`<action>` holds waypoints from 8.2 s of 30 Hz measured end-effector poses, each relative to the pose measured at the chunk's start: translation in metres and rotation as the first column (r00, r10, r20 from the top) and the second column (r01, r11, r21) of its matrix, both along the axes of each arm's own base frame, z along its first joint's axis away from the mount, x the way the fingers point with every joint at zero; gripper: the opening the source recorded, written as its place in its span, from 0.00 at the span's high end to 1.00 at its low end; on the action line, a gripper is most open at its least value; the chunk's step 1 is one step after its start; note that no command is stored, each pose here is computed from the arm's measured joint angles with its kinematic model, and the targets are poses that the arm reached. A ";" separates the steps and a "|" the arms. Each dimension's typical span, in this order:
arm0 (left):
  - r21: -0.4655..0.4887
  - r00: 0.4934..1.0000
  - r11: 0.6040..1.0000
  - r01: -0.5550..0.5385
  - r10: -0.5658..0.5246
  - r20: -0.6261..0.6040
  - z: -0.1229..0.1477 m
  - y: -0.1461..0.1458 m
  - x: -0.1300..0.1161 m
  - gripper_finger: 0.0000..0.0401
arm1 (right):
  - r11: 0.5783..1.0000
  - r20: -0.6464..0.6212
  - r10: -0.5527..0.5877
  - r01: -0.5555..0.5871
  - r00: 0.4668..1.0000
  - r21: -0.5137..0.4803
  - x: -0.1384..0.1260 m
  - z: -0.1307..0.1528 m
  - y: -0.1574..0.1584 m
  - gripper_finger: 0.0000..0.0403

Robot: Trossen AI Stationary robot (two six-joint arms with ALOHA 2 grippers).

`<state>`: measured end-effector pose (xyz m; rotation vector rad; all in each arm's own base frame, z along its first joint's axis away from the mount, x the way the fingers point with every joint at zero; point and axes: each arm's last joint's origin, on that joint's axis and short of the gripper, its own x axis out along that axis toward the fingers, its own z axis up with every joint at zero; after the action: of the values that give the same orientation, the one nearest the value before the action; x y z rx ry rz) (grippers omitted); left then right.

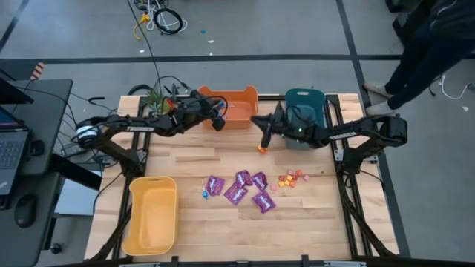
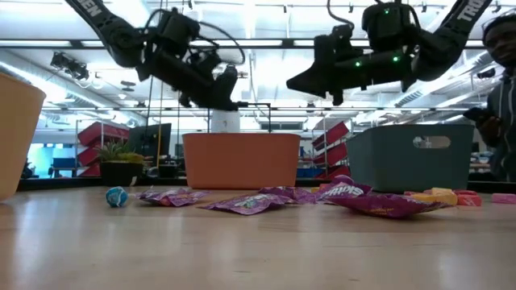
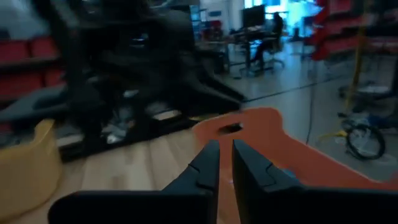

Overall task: Sort candy
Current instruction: Put the blue candy into the orange bin

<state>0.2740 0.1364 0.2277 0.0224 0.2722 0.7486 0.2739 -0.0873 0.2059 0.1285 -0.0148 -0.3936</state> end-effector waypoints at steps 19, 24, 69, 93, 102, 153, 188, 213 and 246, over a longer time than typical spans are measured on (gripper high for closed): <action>0.025 0.899 0.899 0.436 -0.435 -0.045 0.042 -0.109 -0.011 0.78 | 0.916 -0.152 0.396 -0.379 0.906 0.130 0.010 -0.019 0.060 1.00; -0.001 0.873 0.874 0.486 -0.486 -0.029 0.043 -0.127 -0.013 0.78 | 0.948 -0.076 0.292 -0.278 0.953 0.157 0.016 -0.006 0.054 1.00; -0.599 0.646 0.680 0.423 -0.689 -0.327 -0.006 -0.189 -0.059 0.78 | 0.843 -0.376 0.515 -0.374 0.771 0.388 0.004 -0.040 0.114 1.00; -0.519 0.537 0.626 0.583 -0.775 -0.332 -0.028 -0.227 -0.058 0.78 | 0.884 -0.420 0.439 -0.466 0.795 0.042 0.008 -0.031 0.125 0.92; -0.516 0.577 0.694 0.502 -0.713 -0.399 -0.044 -0.228 -0.051 0.78 | 0.884 -0.402 0.439 -0.466 0.804 0.035 0.009 -0.029 0.125 0.89; -0.465 0.727 0.868 0.171 -0.430 -0.535 -0.083 -0.209 -0.037 0.78 | 0.887 -0.395 0.435 -0.460 0.809 0.034 0.009 -0.029 0.124 0.88; -0.369 0.279 0.734 0.571 -0.596 -0.753 -0.085 -0.174 -0.030 0.78 | 0.901 -0.397 0.409 -0.433 0.822 0.030 0.009 -0.029 0.121 0.88; -0.451 0.273 0.698 0.557 -0.666 -0.694 -0.083 -0.150 -0.026 0.78 | 0.905 -0.389 0.408 -0.423 0.826 0.049 0.009 -0.029 0.121 0.89; -0.549 0.559 0.702 0.454 -0.704 -0.438 -0.066 -0.153 -0.005 0.78 | 0.908 -0.386 0.403 -0.415 0.830 0.055 0.010 -0.029 0.119 0.89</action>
<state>0.2687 -0.0165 0.1617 -0.0038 1.0077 -0.0505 0.2835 0.0319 0.1773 0.0174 0.3974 0.0197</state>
